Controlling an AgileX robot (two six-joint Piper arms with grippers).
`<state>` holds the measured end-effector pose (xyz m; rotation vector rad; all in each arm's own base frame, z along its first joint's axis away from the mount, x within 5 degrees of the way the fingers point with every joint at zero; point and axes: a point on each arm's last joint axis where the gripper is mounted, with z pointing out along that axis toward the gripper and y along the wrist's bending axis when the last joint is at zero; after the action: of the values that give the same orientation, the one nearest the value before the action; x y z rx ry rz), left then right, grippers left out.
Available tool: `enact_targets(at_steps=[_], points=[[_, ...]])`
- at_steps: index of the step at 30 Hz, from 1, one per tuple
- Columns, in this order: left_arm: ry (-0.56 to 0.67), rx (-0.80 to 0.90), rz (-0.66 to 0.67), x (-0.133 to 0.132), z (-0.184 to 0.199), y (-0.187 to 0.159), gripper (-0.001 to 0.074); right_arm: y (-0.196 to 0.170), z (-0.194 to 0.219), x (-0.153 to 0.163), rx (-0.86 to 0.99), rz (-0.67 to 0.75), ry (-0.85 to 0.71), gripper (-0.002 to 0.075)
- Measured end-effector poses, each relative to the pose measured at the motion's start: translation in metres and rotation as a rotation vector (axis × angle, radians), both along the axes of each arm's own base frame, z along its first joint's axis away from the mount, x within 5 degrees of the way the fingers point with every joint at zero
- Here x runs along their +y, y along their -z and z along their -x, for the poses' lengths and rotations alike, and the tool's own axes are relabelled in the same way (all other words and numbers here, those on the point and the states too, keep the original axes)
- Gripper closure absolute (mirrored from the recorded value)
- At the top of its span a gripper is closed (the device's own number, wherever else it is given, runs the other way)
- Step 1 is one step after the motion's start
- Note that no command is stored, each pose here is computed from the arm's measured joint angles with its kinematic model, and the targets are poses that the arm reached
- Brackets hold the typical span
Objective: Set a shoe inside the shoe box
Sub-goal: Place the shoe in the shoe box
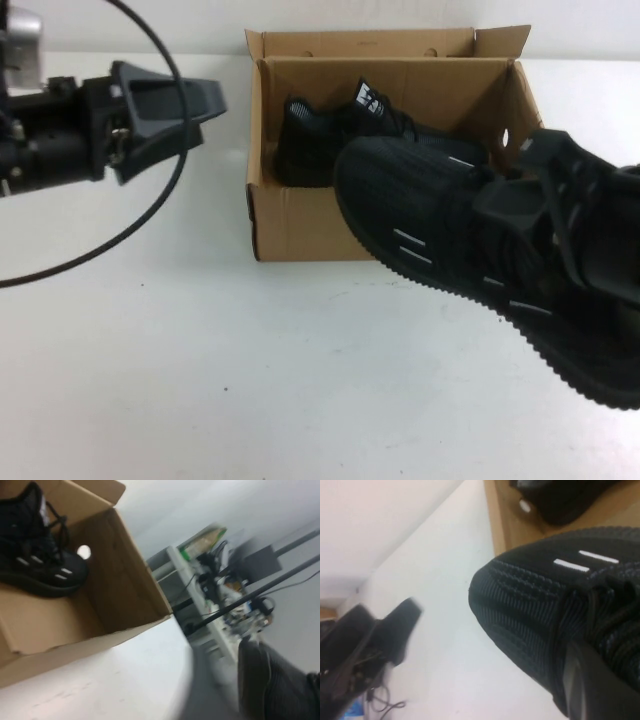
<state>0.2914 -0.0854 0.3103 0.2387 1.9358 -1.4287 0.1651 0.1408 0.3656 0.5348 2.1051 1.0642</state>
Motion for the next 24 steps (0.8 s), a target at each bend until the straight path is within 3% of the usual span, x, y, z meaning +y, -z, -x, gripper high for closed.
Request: enact_targets(at_steps=[2, 3, 5, 7, 12, 17, 24], points=[[0.006, -0.033, -0.040, 0.011, 0.002, 0.000, 0.0438, 0.000, -0.003, -0.003, -0.013, 0.024, 0.006, 0.0727], [0.012, -0.056, -0.060, 0.016, 0.003, -0.001, 0.0521, 0.001, -0.004, -0.005, -0.015, 0.032, 0.011, 0.0727], [0.002, -0.102, -0.088, 0.025, 0.007, -0.006, 0.0640, 0.000, -0.009, -0.008, -0.031, 0.062, 0.020, 0.0727], [-0.004, -0.157, -0.119, 0.031, 0.013, -0.013, 0.0692, -0.003, -0.016, -0.011, -0.052, 0.087, 0.029, 0.0727], [-0.019, -0.327, -0.336, 0.029, 0.042, -0.037, 0.0730, -0.019, -0.038, -0.010, -0.076, 0.150, -0.002, 0.0727], [-0.084, -0.475, -0.610, 0.024, 0.081, -0.061, 0.0734, -0.033, -0.069, 0.002, -0.056, 0.253, -0.174, 0.0727], [-0.197, -0.607, -0.756, 0.027, 0.133, -0.090, 0.0735, -0.039, -0.130, 0.013, -0.095, 0.342, -0.422, 0.0728]])
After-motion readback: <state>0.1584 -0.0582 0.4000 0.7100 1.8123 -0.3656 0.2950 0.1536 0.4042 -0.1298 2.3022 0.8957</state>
